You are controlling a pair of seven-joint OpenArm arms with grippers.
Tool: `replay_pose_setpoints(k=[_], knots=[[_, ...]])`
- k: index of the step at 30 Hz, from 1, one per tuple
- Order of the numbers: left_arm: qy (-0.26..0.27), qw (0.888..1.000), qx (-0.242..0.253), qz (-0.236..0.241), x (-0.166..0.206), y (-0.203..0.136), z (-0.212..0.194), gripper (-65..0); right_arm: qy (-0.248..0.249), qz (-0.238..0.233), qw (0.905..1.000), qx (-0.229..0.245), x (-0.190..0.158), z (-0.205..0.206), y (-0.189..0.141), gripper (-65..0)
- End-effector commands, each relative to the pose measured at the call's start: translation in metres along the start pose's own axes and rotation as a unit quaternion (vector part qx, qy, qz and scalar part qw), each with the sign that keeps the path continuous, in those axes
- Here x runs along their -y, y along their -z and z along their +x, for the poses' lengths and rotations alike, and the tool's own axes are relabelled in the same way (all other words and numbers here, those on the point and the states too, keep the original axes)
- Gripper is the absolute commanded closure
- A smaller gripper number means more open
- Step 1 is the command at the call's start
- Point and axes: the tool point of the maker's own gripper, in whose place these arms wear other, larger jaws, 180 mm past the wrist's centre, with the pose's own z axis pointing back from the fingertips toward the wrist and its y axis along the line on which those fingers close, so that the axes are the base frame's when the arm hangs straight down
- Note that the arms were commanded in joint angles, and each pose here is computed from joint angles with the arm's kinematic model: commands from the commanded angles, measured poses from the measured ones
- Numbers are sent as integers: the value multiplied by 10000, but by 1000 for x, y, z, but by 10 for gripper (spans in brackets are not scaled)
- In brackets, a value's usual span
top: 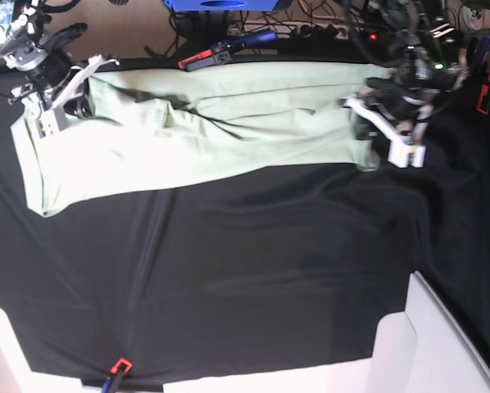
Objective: Fold the T-shirt properly
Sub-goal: 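Lift the strip end with the left gripper and fold it toward the right gripper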
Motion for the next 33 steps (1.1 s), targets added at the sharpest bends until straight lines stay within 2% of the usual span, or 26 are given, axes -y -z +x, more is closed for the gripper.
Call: replay_pose_setpoints(k=[1,5,9,17,24,33], knots=[[-15,9997,209,-146,11,-1,10,0,-34,-21,9999,124,2,6,-3,0],[-77,9981,221,-567,50,10,10,0,-45,-25,9999,111,2,5,-3,0],[221,9925,171,-1188,102,19,11,0,-60,-29,9999,108,3,5,-3,0],[346,9835,126,-1771,176,46,38,0,-69,-31,9999,114,4,6,-3,0],[845,9715,-276,-2197,217,70,31,0,-72,-33,9999,129,4,7,-3,0],[1257,9606,-514,-2424,239,77,21,0,-73,-43,9999,143,5,8,-3,0]])
